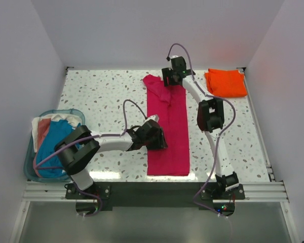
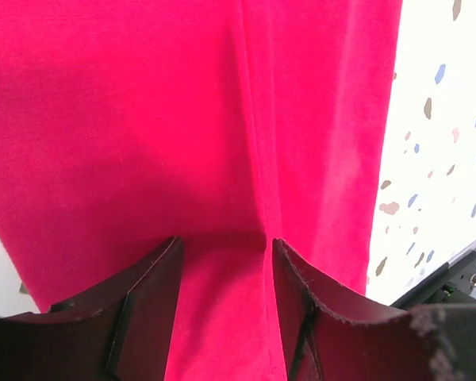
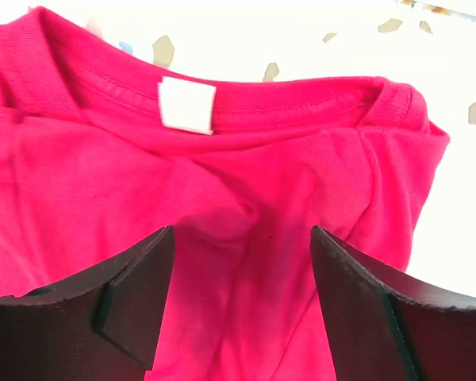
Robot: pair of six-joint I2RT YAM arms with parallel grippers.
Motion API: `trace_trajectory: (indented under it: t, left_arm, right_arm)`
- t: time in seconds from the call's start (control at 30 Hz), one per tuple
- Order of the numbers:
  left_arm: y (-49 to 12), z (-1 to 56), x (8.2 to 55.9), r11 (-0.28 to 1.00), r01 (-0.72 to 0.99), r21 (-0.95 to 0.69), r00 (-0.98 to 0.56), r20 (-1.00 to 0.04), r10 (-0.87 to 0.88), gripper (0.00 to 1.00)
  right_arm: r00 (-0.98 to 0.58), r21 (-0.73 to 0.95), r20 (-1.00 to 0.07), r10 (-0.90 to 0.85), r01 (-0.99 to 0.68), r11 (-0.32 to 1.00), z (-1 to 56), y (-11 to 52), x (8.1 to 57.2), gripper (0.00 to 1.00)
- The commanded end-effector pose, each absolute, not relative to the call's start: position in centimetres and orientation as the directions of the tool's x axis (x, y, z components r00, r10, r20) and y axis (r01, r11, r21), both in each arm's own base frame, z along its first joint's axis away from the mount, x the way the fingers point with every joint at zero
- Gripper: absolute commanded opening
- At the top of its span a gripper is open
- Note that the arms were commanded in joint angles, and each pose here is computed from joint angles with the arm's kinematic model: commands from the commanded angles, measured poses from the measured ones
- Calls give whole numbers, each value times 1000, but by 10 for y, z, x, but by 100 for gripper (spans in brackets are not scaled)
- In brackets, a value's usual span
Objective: Fold and stack the t-shirts
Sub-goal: Fold the tshirt
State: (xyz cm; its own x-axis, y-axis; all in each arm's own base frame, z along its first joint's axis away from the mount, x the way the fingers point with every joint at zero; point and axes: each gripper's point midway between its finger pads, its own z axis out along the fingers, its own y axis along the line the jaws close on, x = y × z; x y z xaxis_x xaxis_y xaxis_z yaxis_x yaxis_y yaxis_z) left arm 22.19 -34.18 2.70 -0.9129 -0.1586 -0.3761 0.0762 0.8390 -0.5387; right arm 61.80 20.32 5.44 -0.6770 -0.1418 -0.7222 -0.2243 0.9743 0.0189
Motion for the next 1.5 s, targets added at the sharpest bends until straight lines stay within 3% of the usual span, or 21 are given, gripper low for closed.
trace_trajectory:
  t: [0.0, 0.23, 0.43, 0.57, 1.1, 1.47]
  left_arm:
    - [-332, 37, 224, 865, 70, -497, -907, -393, -153, 54]
    - [-257, 76, 244, 907, -14, -422, -821, -513, -252, 53]
    - [-186, 110, 272, 905, -94, -415, -751, -568, -338, 53]
    - [-160, 133, 290, 910, -89, -404, -715, -610, -341, 54]
    - [-145, 122, 306, 911, -47, -410, -743, -595, -306, 51]
    - [-137, 112, 310, 911, -51, -410, -749, -588, -306, 49]
  right_arm:
    - [-528, -42, -836, -151, -213, 976, 146, 199, 629, 73]
    - [-406, -7, -906, -119, -266, 964, 218, 216, 601, 70]
    - [-390, -63, -898, -203, -342, 937, 203, 249, 600, 58]
    - [-424, -91, -877, -227, -317, 944, 175, 255, 607, 57]
    - [-545, -159, -822, -167, -61, 985, 106, 218, 617, 54]
    - [-576, -56, -816, -42, 6, 998, 84, 210, 626, 48]
